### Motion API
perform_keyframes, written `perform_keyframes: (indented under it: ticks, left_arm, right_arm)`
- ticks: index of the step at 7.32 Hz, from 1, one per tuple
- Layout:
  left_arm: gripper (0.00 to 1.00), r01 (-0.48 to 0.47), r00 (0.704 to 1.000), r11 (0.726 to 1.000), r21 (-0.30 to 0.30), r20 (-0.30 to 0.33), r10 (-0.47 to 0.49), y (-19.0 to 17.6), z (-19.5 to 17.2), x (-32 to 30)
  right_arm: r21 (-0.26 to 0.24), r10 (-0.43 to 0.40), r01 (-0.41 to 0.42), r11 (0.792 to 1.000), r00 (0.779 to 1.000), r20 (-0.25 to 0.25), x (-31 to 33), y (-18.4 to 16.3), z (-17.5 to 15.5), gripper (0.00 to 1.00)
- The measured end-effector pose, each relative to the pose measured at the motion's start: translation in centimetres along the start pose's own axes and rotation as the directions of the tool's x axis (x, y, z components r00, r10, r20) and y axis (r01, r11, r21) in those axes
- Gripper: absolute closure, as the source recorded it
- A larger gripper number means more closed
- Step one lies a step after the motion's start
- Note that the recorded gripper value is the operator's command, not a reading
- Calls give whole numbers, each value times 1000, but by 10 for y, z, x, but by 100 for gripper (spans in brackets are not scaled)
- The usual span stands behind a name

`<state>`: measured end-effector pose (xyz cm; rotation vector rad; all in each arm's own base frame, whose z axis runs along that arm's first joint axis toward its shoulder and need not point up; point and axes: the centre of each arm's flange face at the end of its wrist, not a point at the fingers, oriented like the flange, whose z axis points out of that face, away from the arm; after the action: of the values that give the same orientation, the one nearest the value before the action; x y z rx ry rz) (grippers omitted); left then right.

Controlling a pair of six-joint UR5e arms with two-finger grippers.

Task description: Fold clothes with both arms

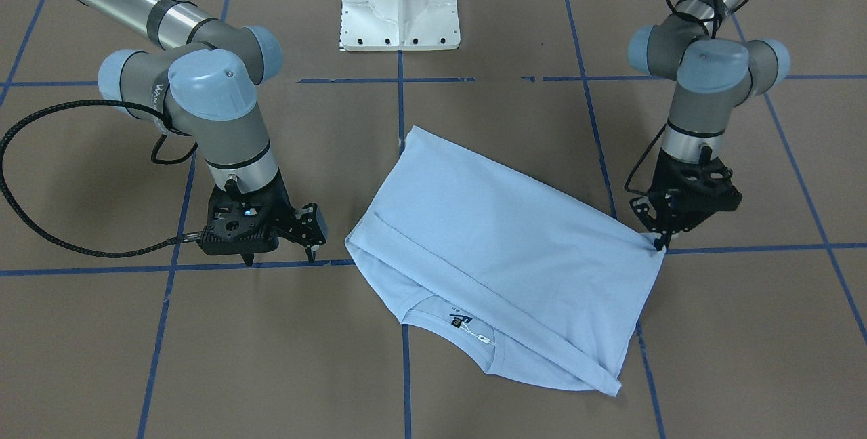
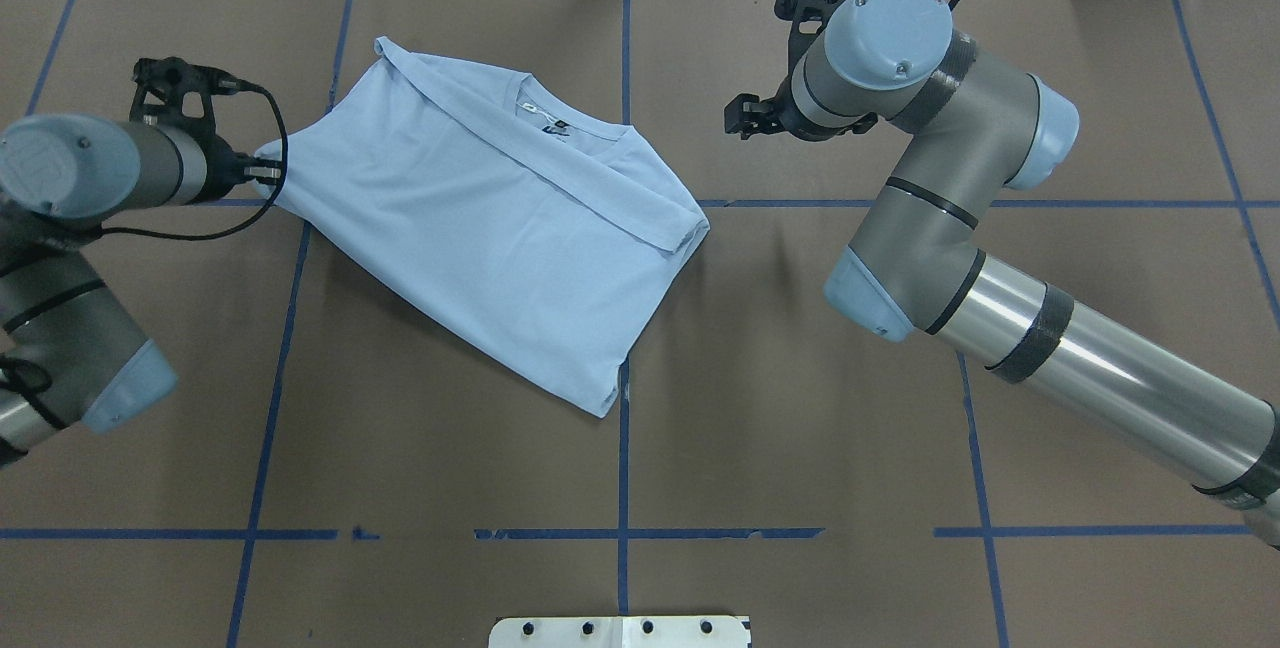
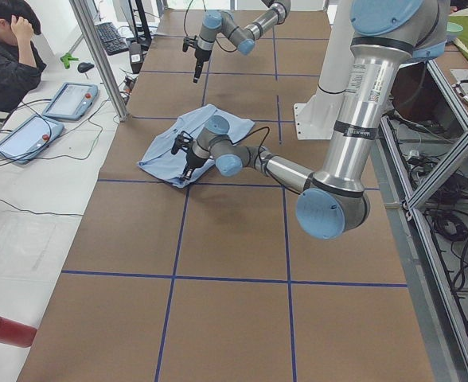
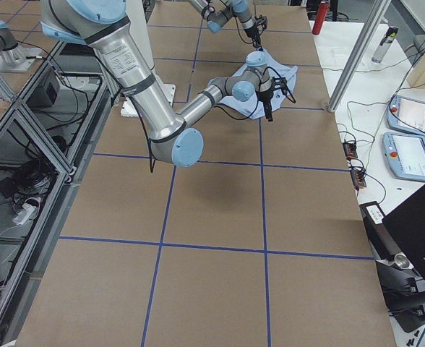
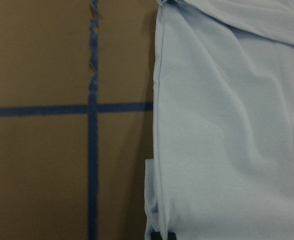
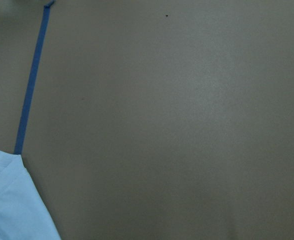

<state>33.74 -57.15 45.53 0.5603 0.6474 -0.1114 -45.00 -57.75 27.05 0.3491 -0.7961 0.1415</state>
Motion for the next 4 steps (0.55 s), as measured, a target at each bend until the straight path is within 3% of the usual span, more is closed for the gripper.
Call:
perform_keyframes:
  ticks: [2, 3, 4]
  left_arm:
    - [100, -23, 996, 1000, 18, 88, 22, -80, 53, -19]
    - [1, -42, 993, 999, 33, 107, 38, -103, 68, -35]
    - [0, -63, 993, 997, 55, 106, 57, -112, 72, -50]
  right_arm:
    - [2, -3, 3, 1000, 1000, 4, -2, 0, -2, 0]
    - [1, -2, 2, 1000, 1000, 7, -3, 1, -3, 0]
    - [1, 0, 0, 1000, 1000, 9, -5, 1, -3, 0]
